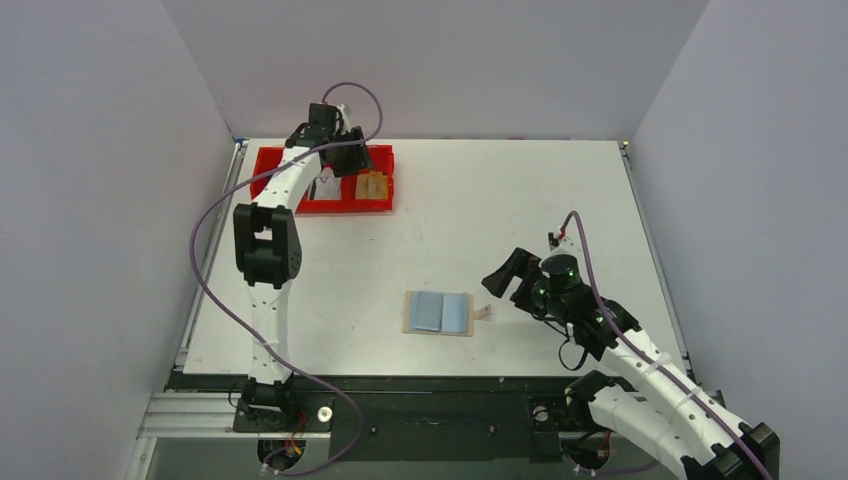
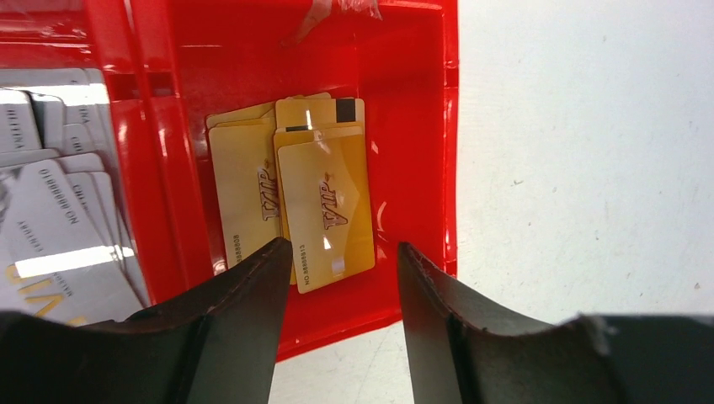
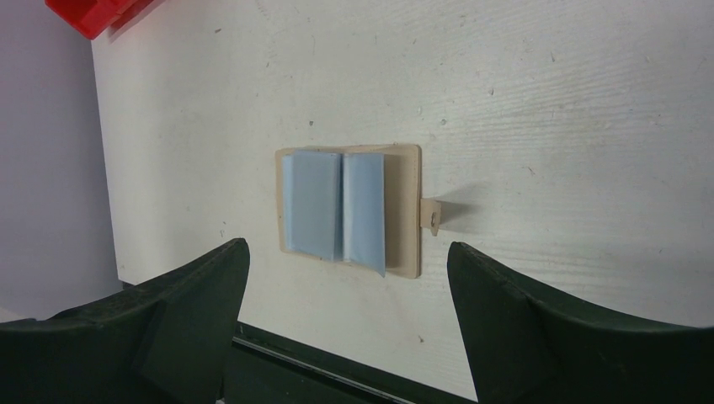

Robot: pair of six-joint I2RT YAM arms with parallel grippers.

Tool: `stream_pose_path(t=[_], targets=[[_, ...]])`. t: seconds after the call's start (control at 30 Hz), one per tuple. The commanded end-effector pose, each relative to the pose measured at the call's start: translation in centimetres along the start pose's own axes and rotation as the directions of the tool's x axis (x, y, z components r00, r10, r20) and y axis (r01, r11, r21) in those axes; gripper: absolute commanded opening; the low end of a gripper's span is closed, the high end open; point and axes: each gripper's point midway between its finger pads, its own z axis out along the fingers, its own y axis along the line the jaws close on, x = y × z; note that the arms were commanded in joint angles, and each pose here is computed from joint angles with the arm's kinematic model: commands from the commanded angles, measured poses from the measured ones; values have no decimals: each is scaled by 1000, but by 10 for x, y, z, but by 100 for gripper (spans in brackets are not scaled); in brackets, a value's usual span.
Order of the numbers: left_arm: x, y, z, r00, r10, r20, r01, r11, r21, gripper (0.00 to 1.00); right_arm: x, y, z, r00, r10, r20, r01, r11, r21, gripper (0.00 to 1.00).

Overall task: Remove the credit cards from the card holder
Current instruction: Place the credit card in the storage box, then remove the credit card from the card holder.

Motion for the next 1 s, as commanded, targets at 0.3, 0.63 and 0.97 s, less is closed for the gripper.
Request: stream_pose_path(t=[0.3,0.63,0.97], targets=[[14,-63,-127,987,-29,155,21,998,52,53,2,34,16,990,-137,38,135,990,46,83],[114,-58,-171,996,-16,88,18,1000,-19,54,39,64,56,969,-239,-59,243,966,86,78],[190,-32,-191,1000,18,-9,-18,999,-26,54,86,79,89,931,-327,-160,346,932,111,73]])
